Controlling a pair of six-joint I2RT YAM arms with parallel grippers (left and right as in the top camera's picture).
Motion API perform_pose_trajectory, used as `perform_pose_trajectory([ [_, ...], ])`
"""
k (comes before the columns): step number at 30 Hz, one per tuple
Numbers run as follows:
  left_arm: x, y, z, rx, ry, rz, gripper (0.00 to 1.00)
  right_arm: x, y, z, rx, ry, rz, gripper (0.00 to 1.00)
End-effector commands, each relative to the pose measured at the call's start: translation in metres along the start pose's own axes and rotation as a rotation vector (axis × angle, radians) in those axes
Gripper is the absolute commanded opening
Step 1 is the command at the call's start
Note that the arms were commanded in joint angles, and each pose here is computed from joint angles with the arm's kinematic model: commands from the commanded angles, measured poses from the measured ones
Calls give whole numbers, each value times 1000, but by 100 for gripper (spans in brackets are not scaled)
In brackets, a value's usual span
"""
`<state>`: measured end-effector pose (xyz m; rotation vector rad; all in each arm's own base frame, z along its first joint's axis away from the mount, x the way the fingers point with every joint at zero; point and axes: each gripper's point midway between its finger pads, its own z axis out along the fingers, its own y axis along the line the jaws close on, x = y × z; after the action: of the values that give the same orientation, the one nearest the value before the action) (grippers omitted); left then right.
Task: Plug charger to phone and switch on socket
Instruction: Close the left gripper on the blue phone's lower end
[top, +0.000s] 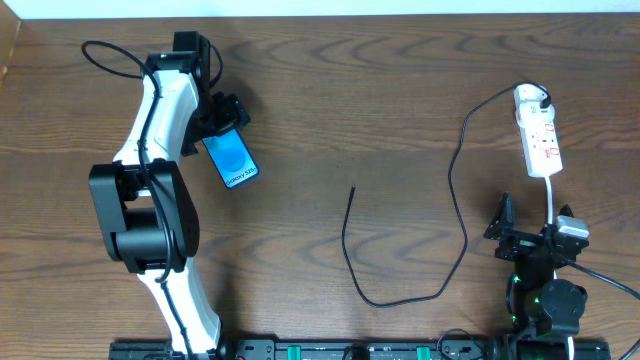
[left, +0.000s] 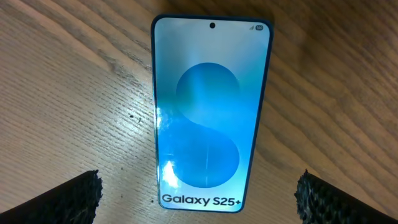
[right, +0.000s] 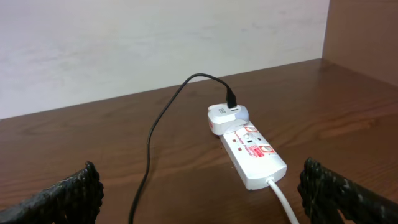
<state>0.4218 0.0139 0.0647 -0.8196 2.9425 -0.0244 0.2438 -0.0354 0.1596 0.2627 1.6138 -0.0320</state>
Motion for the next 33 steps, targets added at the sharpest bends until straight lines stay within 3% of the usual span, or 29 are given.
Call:
perform_pose_trajectory([
  [1, 4, 4, 10, -20, 25, -7, 100, 0, 0, 0, -1, 0, 3, 99],
  [33, 16, 4, 46, -22, 97, -13, 99, 0, 0, 0, -1, 0, 3, 99],
])
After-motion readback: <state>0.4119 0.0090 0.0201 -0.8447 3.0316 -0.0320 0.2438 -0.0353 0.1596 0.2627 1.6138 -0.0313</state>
